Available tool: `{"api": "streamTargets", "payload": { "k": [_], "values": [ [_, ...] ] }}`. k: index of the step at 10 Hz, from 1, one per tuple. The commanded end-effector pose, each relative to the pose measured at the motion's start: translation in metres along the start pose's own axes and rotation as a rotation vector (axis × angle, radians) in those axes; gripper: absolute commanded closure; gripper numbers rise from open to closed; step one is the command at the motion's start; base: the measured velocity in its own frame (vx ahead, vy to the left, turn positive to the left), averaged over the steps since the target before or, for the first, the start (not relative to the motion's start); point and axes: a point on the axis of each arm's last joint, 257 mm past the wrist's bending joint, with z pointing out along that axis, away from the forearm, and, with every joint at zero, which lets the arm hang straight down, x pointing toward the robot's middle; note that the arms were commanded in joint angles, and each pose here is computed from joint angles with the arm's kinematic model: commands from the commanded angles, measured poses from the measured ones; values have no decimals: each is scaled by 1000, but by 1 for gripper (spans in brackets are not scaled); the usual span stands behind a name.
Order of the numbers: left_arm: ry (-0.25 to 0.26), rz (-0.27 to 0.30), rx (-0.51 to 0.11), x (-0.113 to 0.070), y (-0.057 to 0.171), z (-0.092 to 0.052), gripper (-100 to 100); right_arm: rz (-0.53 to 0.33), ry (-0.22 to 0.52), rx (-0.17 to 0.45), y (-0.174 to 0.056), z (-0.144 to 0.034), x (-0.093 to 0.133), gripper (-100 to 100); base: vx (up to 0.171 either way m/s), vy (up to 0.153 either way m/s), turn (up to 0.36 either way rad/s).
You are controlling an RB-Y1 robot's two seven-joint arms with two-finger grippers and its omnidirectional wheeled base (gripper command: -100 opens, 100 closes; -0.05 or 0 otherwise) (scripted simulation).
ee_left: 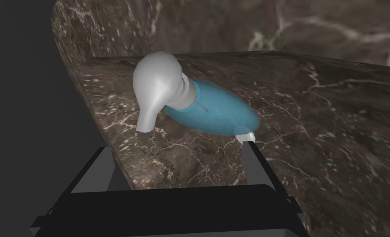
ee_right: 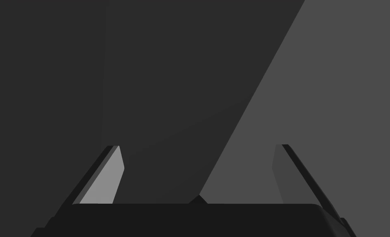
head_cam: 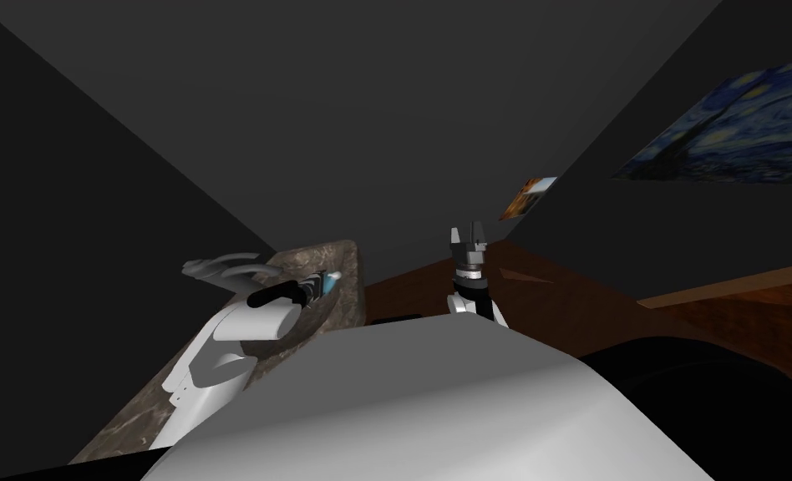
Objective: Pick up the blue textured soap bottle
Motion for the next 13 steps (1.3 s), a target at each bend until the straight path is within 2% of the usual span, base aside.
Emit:
{"api": "streamTargets", "payload": {
  "k": [1, 6, 9, 11, 12, 13],
  "values": [
    [-3, -9, -25, 0, 2, -3, -100, 0, 0, 0, 0, 0, 0, 0, 49, 23, -32],
    [0, -25, -82, 3, 10, -14, -100, 0, 0, 0, 0, 0, 0, 0, 60, 35, -32],
    [17, -25, -121, 13, 19, -27, -100, 0, 0, 0, 0, 0, 0, 0, 53, 25, -29],
    [31, -17, -129, 21, 21, -35, -100, 0, 0, 0, 0, 0, 0, 0, 52, 26, -18],
    [27, -19, -125, 18, 20, -33, -100, 0, 0, 0, 0, 0, 0, 0, 17, 11, -3],
    [28, -19, -128, 19, 20, -33, 0, 0, 0, 0, 0, 0, 0, 0, 0, 0, 0]
  ]
}}
